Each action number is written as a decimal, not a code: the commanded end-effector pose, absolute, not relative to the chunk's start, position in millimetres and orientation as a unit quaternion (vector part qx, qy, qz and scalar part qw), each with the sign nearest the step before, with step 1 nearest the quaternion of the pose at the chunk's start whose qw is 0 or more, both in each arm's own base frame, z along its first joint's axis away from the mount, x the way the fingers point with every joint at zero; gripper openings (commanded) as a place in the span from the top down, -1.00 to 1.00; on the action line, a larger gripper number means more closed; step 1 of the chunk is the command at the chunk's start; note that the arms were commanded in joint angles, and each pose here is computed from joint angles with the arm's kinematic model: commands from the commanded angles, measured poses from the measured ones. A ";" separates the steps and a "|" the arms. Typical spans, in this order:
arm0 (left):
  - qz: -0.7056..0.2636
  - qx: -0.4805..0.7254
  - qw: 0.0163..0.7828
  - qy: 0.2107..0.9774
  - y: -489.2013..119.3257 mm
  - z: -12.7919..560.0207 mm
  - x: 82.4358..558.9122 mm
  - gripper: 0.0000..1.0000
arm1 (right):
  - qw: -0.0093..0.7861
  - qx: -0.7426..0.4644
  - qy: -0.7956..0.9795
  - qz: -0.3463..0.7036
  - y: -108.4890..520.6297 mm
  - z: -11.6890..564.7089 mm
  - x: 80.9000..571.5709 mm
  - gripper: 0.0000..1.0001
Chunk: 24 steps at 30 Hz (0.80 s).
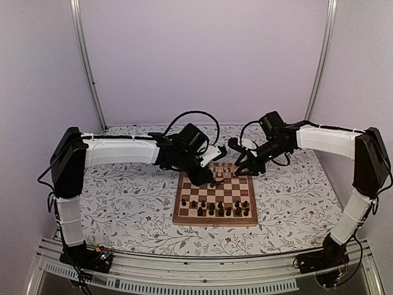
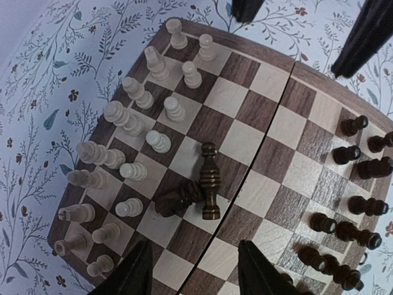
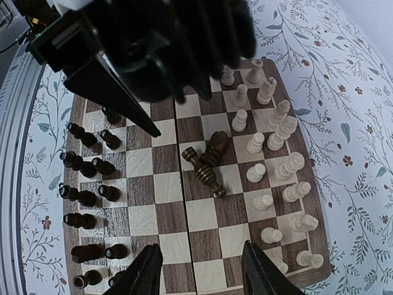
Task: Set up the chess pieces on the board
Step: Pick up the chess piece from the chessboard.
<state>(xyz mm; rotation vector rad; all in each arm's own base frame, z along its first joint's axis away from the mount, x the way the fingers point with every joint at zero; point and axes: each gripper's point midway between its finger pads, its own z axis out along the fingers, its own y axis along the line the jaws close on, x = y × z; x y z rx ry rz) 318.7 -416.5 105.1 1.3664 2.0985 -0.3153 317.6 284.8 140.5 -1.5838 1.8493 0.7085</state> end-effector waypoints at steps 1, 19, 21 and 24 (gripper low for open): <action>-0.154 0.475 0.322 0.804 -396.8 139.0 313.9 -0.08 | 0.292 -0.647 0.670 0.219 308.2 121.1 327.2 0.08; -0.229 0.356 0.422 0.802 -347.5 198.0 340.4 -0.39 | 0.227 -0.688 0.667 0.176 339.0 52.1 338.6 0.03; -0.234 0.359 0.416 0.802 -349.5 197.2 339.8 -0.38 | 0.225 -0.688 0.667 0.178 340.9 50.2 338.6 0.02; -0.239 0.363 0.413 0.801 -351.2 197.2 338.0 -0.37 | 0.222 -0.692 0.664 0.177 343.1 47.1 337.4 0.02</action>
